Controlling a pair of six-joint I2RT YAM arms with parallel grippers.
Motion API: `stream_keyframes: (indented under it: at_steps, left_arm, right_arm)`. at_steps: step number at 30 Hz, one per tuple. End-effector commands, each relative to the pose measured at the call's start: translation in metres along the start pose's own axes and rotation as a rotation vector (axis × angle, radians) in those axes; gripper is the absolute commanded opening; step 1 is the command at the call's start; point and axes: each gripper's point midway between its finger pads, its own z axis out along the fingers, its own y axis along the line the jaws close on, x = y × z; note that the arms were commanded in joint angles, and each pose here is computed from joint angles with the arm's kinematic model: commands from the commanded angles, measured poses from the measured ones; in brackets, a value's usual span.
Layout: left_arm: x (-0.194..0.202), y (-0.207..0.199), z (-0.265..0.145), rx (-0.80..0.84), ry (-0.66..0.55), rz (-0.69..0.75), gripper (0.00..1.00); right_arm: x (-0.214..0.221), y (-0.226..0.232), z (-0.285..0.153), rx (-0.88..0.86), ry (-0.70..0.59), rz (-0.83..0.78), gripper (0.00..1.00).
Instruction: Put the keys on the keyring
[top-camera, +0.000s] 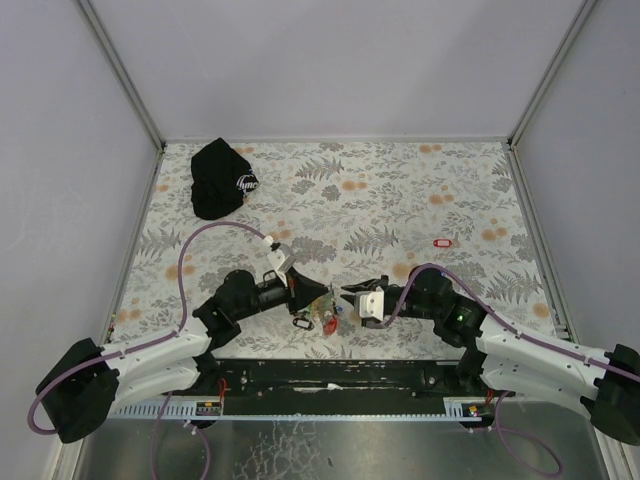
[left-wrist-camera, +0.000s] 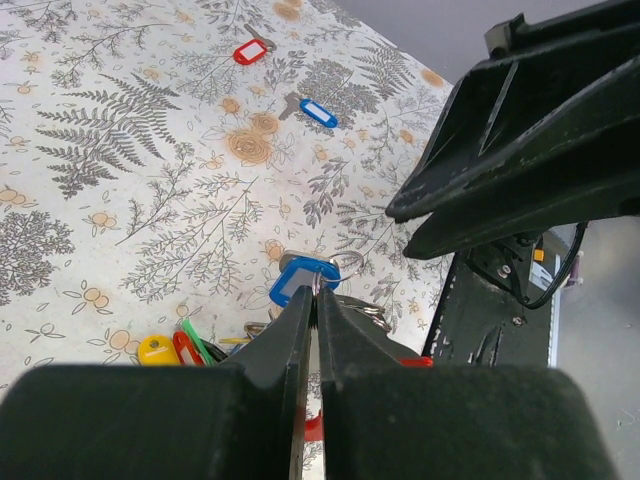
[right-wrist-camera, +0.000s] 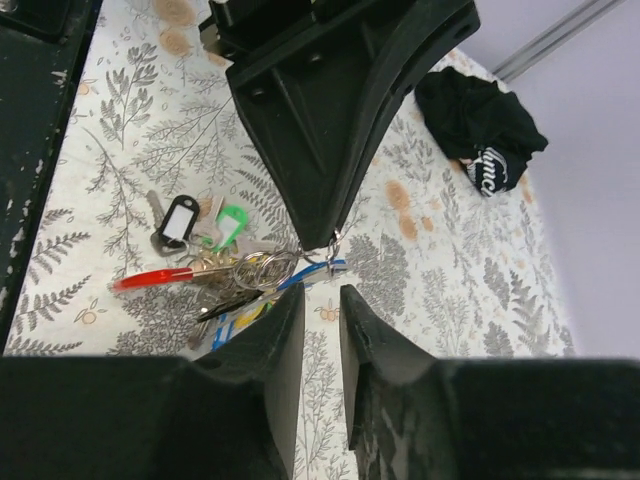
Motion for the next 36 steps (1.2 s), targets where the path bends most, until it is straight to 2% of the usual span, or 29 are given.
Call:
stream_keyframes:
  at_steps: [1,10,23,28,32,36]
  left_arm:
    - [-0.021,-0.005,0.003,0.018,-0.039,0.059,0.00]
    - [-0.019,-0.009,0.004,0.045,-0.023,0.061,0.00]
    - [-0.019,-0.010,0.005,0.055,-0.022,0.062,0.00]
    - [-0.020,-0.011,0.005,0.057,-0.025,0.060,0.00]
    - [-0.024,-0.013,0.004,0.058,-0.047,0.053,0.00]
    - [-0.032,-0.009,0.002,0.030,-0.109,0.022,0.00]
  right_arm:
    - [-0.020,-0.024,0.002,0.071,-0.044,-0.088,0.29]
    - [-0.021,-0.033,0.020,0.048,-0.038,-0.117,0.33]
    - [-0.023,-0.034,0.026,0.032,-0.043,-0.095,0.26]
    - [-0.017,-0.029,0.027,0.007,-0.015,-0.079,0.16]
    - [-0.013,-0.024,0.025,-0.020,0.005,-0.068,0.01]
    - [-0.007,-0.014,0.022,-0.040,0.011,-0.064,0.00]
